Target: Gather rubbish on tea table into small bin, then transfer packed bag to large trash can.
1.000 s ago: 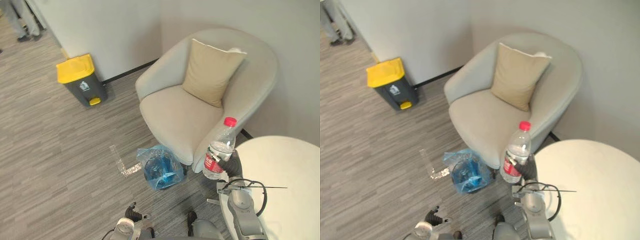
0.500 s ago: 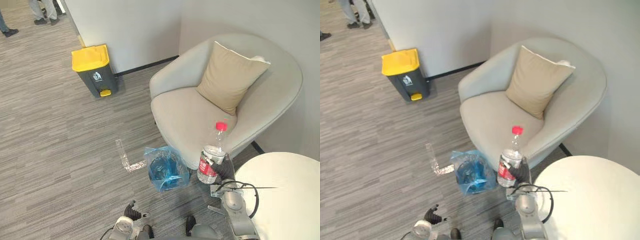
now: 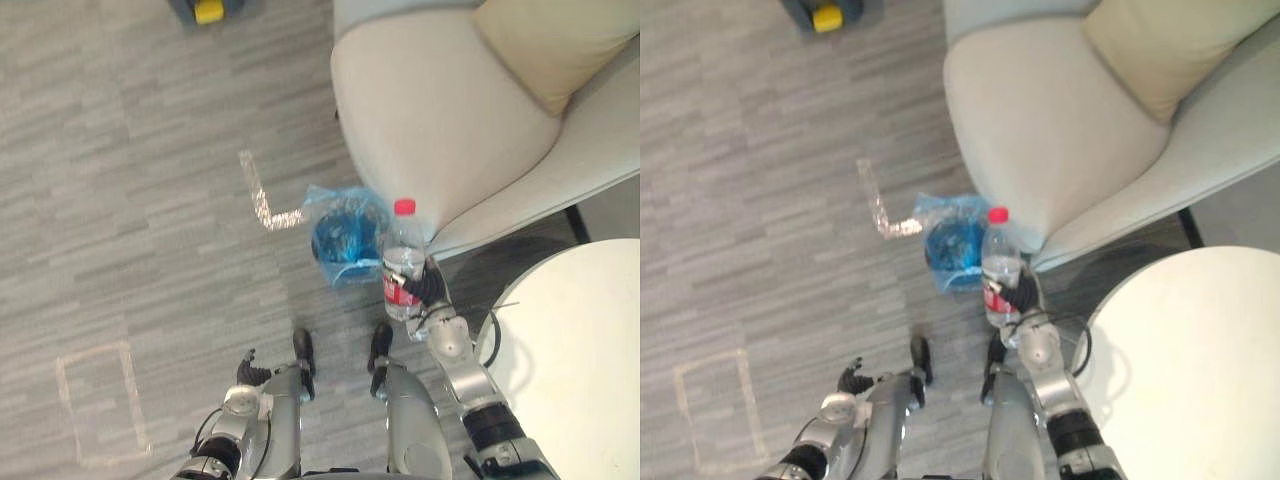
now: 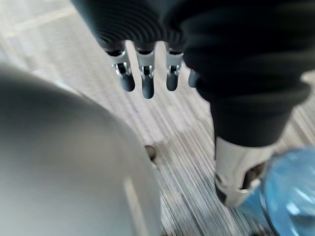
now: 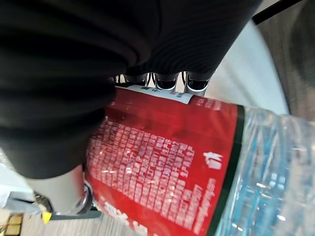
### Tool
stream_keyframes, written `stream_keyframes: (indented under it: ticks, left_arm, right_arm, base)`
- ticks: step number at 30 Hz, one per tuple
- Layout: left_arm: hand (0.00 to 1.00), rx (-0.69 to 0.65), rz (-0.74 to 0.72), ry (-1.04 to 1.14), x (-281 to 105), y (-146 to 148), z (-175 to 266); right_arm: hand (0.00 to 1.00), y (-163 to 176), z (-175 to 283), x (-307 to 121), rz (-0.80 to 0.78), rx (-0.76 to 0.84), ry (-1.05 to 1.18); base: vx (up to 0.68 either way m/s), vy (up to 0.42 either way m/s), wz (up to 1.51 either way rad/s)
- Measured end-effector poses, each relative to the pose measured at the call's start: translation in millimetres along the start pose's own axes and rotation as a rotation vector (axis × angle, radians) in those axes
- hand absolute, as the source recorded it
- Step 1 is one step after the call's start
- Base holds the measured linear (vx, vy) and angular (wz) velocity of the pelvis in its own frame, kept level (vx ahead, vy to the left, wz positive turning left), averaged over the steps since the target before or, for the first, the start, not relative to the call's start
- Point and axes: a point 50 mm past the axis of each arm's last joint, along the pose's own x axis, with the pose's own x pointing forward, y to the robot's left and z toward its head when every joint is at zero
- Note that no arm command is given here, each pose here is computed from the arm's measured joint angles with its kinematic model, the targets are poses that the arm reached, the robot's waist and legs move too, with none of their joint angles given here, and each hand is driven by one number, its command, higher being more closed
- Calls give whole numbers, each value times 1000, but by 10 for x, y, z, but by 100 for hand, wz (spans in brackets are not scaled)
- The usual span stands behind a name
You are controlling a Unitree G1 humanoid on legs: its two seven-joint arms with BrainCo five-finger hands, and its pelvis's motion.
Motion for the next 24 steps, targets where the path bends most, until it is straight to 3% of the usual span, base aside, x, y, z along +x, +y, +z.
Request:
stream_keyframes:
  ticks: [8,15,24]
  left_arm:
    - [0,-180,0,-306,-73,-113,797]
    - [0,-205,-7,-414,-161,-126,1032]
    - [0,-209,-61,-520,-285,-233,1235]
  right_arm:
    - [100,-569,776,493,-249,-47,-298]
    - [100,-666,1180,761,-295,-62,-401]
    - [100,-797,1342,994,-336,-108,-398]
  base:
    - [-49,36,43]
    - [10,13,18]
    - [29,-1,15]
